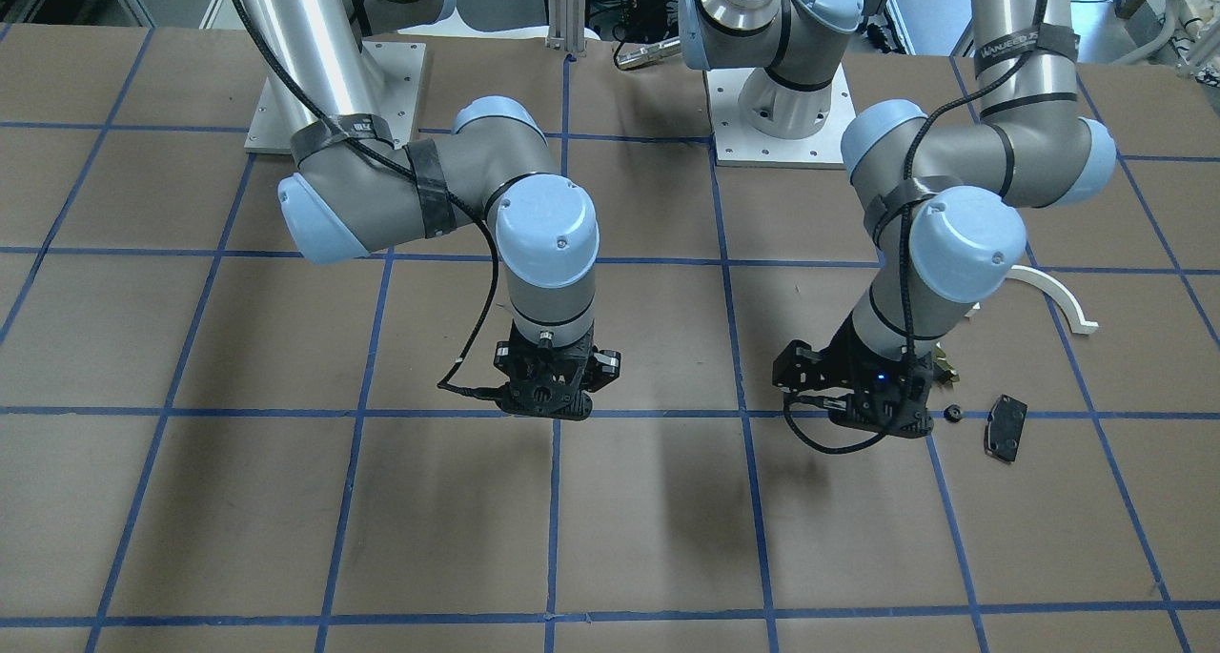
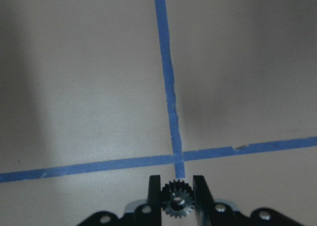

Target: Place bearing gear from tray to pile

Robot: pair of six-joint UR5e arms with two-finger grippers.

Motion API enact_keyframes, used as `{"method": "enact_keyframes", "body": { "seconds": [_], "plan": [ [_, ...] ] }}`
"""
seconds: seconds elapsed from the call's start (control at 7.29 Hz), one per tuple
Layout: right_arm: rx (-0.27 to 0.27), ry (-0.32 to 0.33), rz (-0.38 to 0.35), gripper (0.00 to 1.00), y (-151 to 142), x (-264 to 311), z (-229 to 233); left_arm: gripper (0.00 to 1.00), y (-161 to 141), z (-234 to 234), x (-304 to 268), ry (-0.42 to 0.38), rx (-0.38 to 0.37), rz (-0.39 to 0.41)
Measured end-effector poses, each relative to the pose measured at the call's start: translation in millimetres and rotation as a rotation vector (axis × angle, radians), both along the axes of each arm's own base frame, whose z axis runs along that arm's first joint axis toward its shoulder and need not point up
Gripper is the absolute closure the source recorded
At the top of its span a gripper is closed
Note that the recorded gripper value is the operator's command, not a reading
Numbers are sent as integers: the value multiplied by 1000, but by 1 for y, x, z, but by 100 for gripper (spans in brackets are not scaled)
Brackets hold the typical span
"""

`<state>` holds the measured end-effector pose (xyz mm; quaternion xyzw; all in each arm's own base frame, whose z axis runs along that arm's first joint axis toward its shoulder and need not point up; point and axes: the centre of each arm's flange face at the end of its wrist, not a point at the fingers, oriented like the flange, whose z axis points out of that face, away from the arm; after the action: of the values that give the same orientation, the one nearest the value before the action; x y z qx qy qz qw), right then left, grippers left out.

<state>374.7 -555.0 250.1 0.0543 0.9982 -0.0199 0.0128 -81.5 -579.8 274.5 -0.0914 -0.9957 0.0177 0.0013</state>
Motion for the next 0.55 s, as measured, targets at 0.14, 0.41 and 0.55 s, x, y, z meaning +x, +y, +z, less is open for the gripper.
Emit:
{"method": "enact_keyframes", "body": {
  "seconds": [0.14,0.41,0.55],
  "plan": [
    [-10,-6,5,0,-2,3,-3,0,3,-2,-15,3,4,5],
    [-31,-21,9,0,-21,-16,18,0,5,-8,-30,14,15,28],
    [-27,-18,19,0,-34,-43,45,0,6,-10,-35,20,17,36]
  ]
}}
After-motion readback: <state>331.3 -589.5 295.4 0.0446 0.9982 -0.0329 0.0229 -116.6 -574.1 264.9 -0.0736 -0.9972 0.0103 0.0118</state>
